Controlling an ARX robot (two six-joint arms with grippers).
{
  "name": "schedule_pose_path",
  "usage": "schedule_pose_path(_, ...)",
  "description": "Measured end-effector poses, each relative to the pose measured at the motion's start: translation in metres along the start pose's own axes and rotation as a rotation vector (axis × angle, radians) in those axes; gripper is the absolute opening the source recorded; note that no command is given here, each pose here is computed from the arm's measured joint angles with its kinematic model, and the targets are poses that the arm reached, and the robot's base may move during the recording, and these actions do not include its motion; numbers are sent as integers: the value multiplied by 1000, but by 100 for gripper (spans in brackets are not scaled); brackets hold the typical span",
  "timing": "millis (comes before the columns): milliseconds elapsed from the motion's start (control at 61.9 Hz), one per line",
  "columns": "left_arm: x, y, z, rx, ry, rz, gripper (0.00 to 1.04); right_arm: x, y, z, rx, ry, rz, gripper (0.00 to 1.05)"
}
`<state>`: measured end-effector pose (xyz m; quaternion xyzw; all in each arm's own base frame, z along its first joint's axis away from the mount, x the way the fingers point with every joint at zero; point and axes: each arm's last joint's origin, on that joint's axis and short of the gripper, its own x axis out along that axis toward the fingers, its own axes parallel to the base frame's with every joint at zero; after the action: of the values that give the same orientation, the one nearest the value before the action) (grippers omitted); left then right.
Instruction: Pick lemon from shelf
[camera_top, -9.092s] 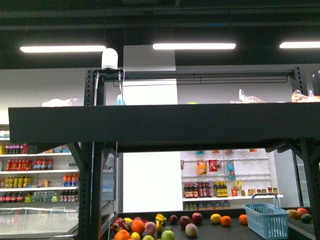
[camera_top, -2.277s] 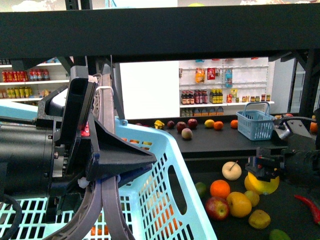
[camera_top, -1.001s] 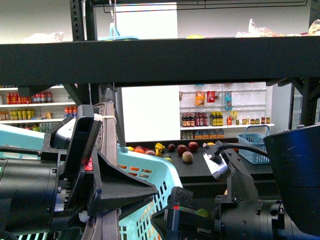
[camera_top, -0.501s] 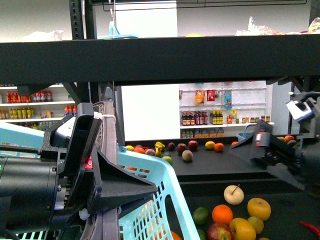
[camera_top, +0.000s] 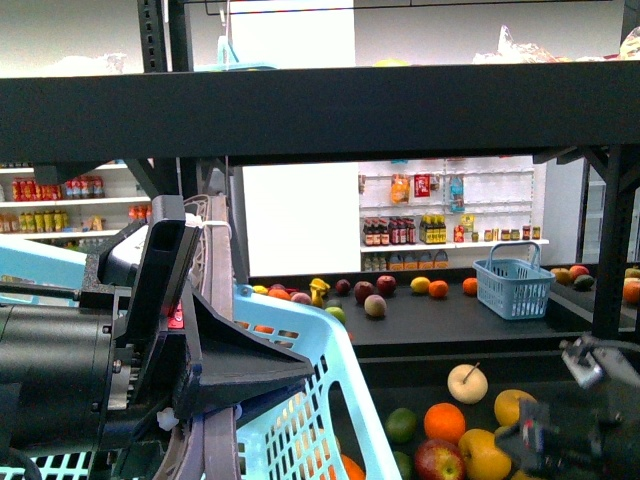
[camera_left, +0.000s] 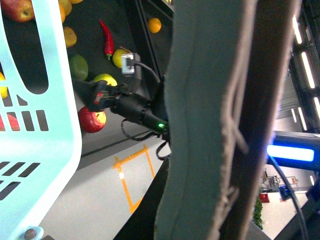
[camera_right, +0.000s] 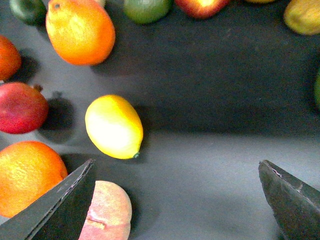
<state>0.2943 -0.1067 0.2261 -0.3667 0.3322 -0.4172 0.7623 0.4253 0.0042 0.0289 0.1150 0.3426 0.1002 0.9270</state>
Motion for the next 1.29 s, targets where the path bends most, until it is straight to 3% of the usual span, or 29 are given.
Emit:
schedule_pose_path(436, 0, 0, 0, 0, 0, 0, 10, 81, 49, -31, -234, 73, 99, 97)
schedule_pose_path(614, 0, 0, 0, 0, 0, 0, 10, 122, 62, -34, -324, 28, 103, 97)
schedule_pose_path(1050, 0, 0, 0, 0, 0, 0, 10, 149, 64, -38, -360, 44, 70, 97)
schedule_pose_path(1292, 0, 0, 0, 0, 0, 0, 10, 151, 65, -36, -359, 35, 68, 67)
